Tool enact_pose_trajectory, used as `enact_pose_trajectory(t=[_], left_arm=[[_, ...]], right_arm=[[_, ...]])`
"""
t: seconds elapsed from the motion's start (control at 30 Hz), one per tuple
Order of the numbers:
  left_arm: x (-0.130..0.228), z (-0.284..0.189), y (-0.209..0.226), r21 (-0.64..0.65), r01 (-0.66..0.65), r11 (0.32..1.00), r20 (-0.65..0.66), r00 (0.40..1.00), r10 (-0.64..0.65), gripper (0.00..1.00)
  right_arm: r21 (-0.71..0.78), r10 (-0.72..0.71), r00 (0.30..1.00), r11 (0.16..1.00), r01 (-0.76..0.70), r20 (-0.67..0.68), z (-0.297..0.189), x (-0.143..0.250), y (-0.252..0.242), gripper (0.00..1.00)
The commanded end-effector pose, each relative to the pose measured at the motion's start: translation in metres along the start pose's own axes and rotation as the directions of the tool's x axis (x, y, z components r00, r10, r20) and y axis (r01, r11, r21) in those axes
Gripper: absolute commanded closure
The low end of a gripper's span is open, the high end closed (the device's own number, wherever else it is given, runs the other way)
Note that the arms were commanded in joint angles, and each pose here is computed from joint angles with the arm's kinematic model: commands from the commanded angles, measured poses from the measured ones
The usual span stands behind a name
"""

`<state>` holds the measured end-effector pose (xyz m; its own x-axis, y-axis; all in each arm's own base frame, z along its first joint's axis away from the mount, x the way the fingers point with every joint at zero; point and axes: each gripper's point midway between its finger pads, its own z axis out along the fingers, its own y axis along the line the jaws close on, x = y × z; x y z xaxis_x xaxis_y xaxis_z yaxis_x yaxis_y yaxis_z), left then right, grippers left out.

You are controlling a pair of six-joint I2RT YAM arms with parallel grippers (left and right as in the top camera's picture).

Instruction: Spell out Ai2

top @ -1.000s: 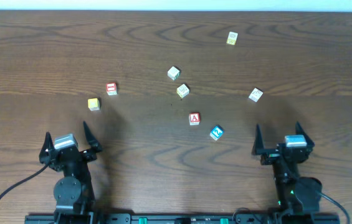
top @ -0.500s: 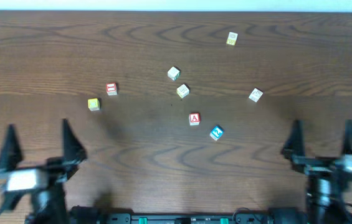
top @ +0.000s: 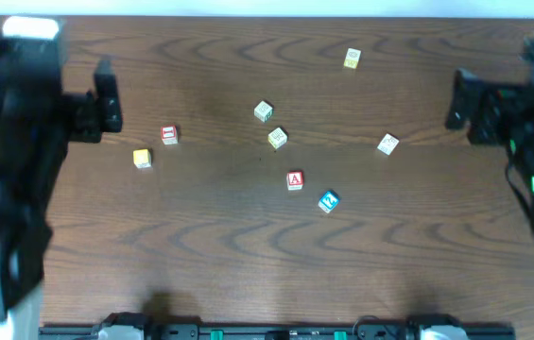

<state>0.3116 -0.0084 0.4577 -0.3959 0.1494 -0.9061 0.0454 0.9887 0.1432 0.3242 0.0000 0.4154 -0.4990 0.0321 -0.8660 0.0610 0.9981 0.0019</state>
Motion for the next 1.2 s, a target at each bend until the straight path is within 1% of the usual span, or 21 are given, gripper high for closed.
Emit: enact_pose_trajectory(t=[0.0,0.07,0.13,0.2,0.27,0.3,0.33,0.37,0.43,0.47,0.53,0.57,0.63,0.7,0.73,0.8,0.87,0.93,1.03,1.1,1.17], left_arm=[[0.014,0.031,-0.017,0.103,-0.008,0.995,-0.174,0.984,0.026,0.05],[0.042,0.055,-0.029,0.158,0.009,0.987,-0.32,0.946,0.042,0.05],[0.076,0.084,-0.044,0.221,0.049,0.974,-0.467,0.882,0.061,0.04],[0.106,0.103,-0.058,0.266,0.098,0.959,-0.58,0.811,0.078,0.05],[0.133,0.115,-0.07,0.301,0.149,0.942,-0.676,0.73,0.101,0.05],[0.15,0.123,-0.076,0.315,0.177,0.932,-0.728,0.675,0.118,0.05],[0.164,0.13,-0.081,0.319,0.206,0.925,-0.77,0.625,0.127,0.05],[0.176,0.135,-0.086,0.322,0.233,0.917,-0.802,0.583,0.134,0.05],[0.196,0.15,-0.097,0.328,0.289,0.899,-0.846,0.514,0.144,0.04],[0.205,0.156,-0.103,0.333,0.322,0.886,-0.863,0.482,0.149,0.05],[0.22,0.164,-0.115,0.34,0.385,0.858,-0.891,0.425,0.162,0.05],[0.225,0.167,-0.121,0.349,0.409,0.844,-0.896,0.41,0.171,0.05],[0.226,0.172,-0.131,0.375,0.432,0.82,-0.888,0.422,0.184,0.05],[0.225,0.176,-0.138,0.396,0.414,0.82,-0.875,0.442,0.199,0.04],[0.226,0.175,-0.141,0.399,0.395,0.827,-0.873,0.44,0.21,0.04],[0.231,0.174,-0.141,0.368,0.32,0.873,-0.879,0.425,0.216,0.04],[0.233,0.177,-0.138,0.307,0.203,0.93,-0.881,0.43,0.197,0.04],[0.228,0.175,-0.142,0.264,0.074,0.962,-0.863,0.463,0.202,0.04],[0.219,0.157,-0.158,0.258,-0.046,0.965,-0.815,0.526,0.243,0.04],[0.219,0.149,-0.16,0.232,-0.081,0.969,-0.788,0.569,0.237,0.04],[0.226,0.143,-0.16,0.216,-0.082,0.973,-0.769,0.6,0.221,0.05]], right_arm=[[-0.086,0.027,0.991,0.996,-0.038,-0.128,0.03,0.005,0.02,0.01],[-0.105,0.017,0.973,0.994,-0.043,-0.232,0.053,0.023,0.026,0.01],[-0.103,0.011,0.934,0.993,-0.051,-0.357,0.079,0.051,0.03,0.01],[-0.153,-0.01,0.879,0.986,-0.072,-0.477,0.093,0.081,0.041,0.01],[-0.255,-0.122,0.815,0.966,-0.033,-0.567,0.102,0.112,0.052,0.01],[-0.339,-0.196,0.774,0.941,-0.025,-0.602,0.106,0.13,0.062,0.01],[-0.421,-0.249,0.744,0.906,-0.049,-0.621,0.11,0.146,0.074,0.01],[-0.461,-0.261,0.722,0.883,-0.09,-0.64,0.114,0.158,0.083,0.01],[-0.476,-0.234,0.679,0.858,-0.191,-0.695,0.128,0.182,0.096,0.01],[-0.452,-0.208,0.658,0.863,-0.224,-0.724,0.138,0.193,0.097,0.01],[-0.322,-0.131,0.575,0.915,-0.244,-0.807,0.157,0.222,0.086,0.01],[-0.283,-0.126,0.553,0.936,-0.208,-0.824,0.164,0.234,0.08,0.01],[-0.214,-0.101,0.558,0.967,-0.141,-0.824,0.174,0.246,0.075,0.01],[-0.205,-0.128,0.58,0.977,-0.068,-0.804,0.178,0.252,0.081,0.01],[-0.178,-0.116,0.591,0.983,-0.047,-0.798,0.178,0.254,0.085,0.01],[-0.138,-0.097,0.624,0.99,-0.018,-0.776,0.178,0.257,0.094,0.01],[-0.121,-0.091,0.667,0.993,0.001,-0.739,0.177,0.259,0.104,0.01],[-0.131,-0.087,0.688,0.991,-0.012,-0.721,0.169,0.265,0.113,0.01],[-0.147,-0.094,0.705,0.989,-0.015,-0.703,0.153,0.275,0.112,0.01],[-0.148,-0.088,0.722,0.989,-0.02,-0.687,0.146,0.279,0.108,0.01],[-0.153,-0.085,0.738,0.988,-0.025,-0.669,0.139,0.282,0.105,0.01]])
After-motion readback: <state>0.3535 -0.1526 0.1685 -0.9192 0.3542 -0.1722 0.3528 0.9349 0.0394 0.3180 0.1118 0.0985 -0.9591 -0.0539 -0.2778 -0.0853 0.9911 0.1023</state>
